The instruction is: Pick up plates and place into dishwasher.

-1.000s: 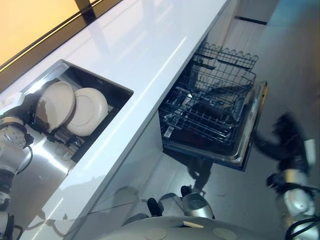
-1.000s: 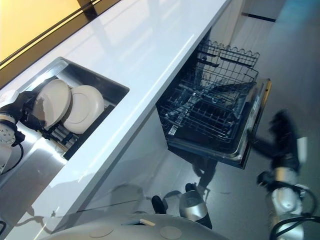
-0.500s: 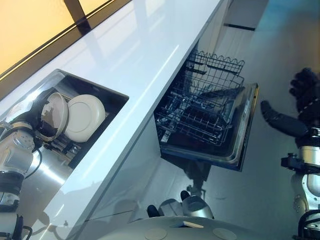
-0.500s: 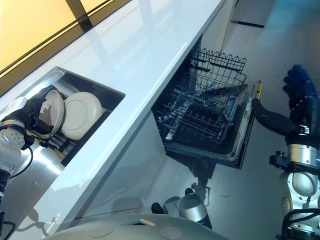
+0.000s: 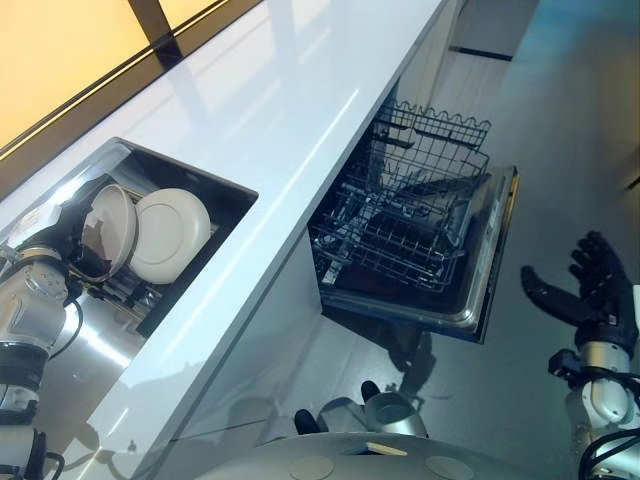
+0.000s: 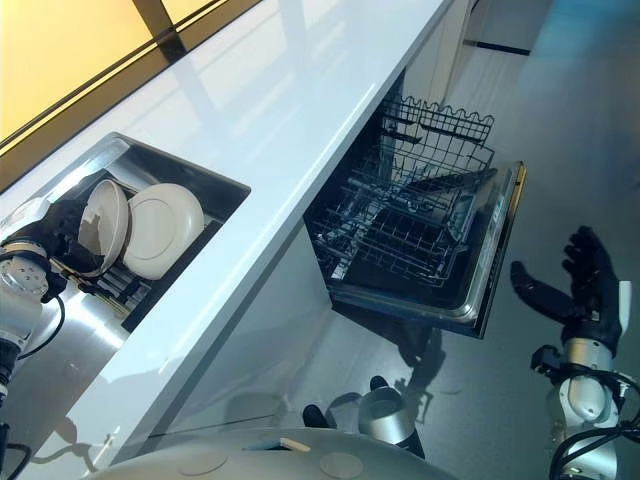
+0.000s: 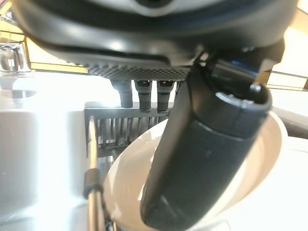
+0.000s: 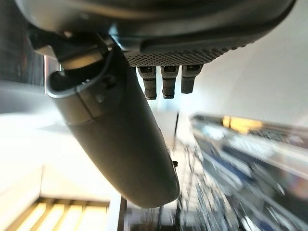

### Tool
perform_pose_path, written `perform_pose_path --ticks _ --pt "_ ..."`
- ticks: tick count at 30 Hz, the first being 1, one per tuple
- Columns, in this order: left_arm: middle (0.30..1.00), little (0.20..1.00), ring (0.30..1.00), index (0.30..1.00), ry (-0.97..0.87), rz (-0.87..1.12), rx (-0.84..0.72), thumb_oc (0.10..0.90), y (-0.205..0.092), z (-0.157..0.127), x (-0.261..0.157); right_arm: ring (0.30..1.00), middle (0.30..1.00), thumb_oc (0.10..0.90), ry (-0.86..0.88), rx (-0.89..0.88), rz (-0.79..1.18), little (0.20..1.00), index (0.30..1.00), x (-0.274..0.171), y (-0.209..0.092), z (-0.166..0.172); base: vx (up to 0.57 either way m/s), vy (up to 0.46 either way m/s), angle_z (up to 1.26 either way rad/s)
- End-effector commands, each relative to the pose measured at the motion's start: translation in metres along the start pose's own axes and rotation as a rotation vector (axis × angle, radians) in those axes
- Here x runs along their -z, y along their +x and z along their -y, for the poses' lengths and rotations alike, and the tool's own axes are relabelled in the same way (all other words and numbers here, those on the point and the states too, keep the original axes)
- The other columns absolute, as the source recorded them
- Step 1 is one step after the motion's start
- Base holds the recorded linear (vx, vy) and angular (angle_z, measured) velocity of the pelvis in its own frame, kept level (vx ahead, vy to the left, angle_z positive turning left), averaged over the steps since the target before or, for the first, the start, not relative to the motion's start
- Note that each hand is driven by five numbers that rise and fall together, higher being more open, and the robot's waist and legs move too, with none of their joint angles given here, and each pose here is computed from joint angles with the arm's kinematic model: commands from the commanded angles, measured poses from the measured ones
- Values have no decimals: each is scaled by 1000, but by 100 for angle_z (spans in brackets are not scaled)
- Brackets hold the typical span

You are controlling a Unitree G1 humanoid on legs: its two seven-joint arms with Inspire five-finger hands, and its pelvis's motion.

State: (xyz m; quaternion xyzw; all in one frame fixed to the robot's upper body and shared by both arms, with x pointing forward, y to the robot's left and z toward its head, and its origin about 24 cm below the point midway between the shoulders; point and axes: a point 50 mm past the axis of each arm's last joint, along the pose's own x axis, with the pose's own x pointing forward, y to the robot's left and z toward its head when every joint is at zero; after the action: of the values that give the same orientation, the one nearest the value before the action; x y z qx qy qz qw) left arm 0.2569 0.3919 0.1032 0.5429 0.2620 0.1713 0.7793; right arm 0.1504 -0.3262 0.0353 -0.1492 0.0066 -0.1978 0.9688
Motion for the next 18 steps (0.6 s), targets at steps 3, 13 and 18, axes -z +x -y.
perform_pose_path --ticks 3,13,18 --pt "900 900 900 900 -94 58 -351 800 0 -67 -7 900 900 800 -110 -365 528 900 900 -93 19 -33 -31 -43 5" --pt "900 900 900 900 -804 185 -512 800 -11 -44 -4 900 900 800 -48 -484 456 900 900 -76 -1 -68 1 -23 8" --pt "900 900 900 900 -843 296 -668 800 -32 -50 -14 900 900 800 -18 -469 412 900 900 -67 -9 -66 1 -36 7"
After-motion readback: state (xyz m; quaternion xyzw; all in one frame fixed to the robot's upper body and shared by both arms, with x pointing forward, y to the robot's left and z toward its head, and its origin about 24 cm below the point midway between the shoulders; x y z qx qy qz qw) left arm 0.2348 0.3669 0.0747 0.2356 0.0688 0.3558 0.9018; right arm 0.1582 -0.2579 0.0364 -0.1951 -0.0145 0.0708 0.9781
